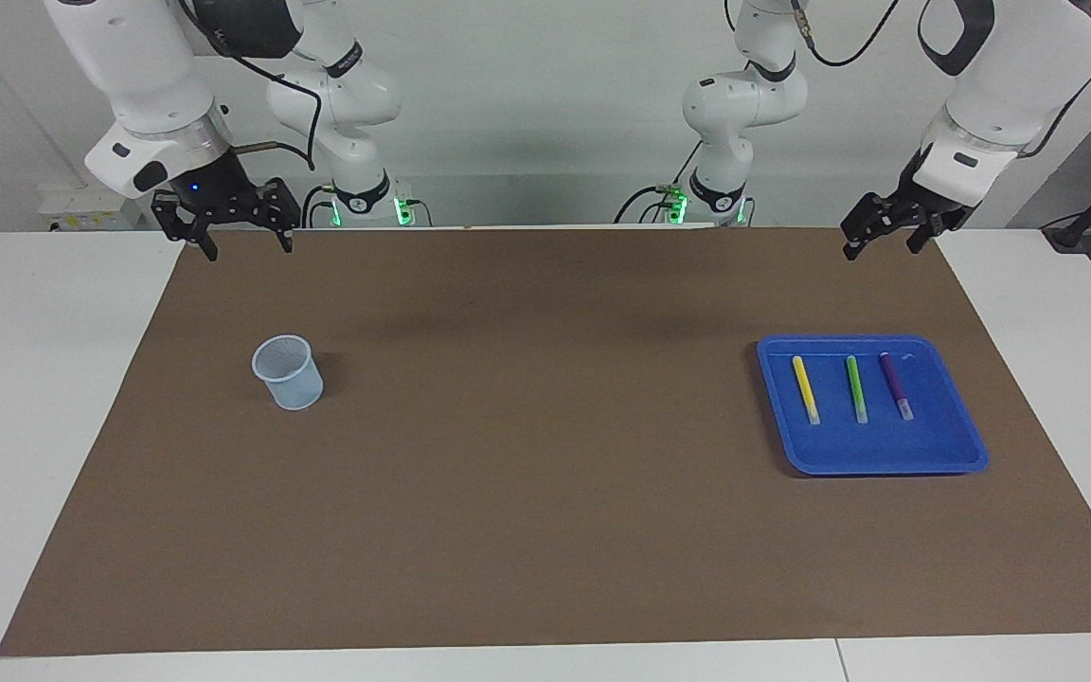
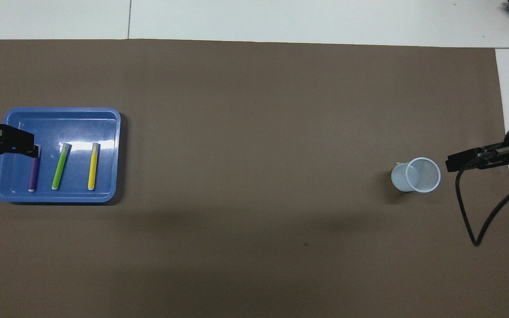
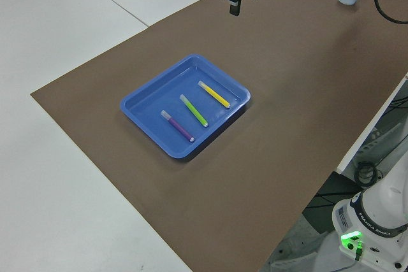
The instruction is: Right arm passes pens to left for tray arrangement
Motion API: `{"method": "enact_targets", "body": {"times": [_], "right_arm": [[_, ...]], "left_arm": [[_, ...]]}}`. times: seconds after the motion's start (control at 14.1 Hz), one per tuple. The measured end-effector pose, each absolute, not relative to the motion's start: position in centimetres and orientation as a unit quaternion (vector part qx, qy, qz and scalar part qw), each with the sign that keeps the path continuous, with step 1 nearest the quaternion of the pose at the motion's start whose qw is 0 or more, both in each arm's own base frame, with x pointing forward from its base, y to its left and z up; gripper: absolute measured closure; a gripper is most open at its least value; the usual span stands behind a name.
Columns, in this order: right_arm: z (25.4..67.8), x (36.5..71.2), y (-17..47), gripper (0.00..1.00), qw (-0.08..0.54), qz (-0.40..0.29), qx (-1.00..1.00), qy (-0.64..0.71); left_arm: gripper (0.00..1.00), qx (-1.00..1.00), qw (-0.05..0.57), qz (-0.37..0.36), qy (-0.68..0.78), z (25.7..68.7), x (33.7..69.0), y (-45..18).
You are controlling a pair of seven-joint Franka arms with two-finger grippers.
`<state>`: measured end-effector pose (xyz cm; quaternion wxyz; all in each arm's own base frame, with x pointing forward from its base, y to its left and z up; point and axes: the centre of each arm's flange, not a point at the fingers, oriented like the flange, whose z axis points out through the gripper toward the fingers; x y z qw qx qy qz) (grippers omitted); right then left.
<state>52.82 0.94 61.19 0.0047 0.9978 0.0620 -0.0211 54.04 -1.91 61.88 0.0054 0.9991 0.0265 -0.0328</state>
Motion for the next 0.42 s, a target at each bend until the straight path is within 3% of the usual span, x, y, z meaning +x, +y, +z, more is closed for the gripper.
{"method": "enact_targets", "body": {"times": [0.42], "right_arm": [[61.19, 52.82, 0.94, 0.00, 0.005, -0.021, 0.998, 0.062]], "left_arm": [[0.00, 0.999, 0.006, -0.034, 0.027, 61.82, 53.93, -1.84]]}}
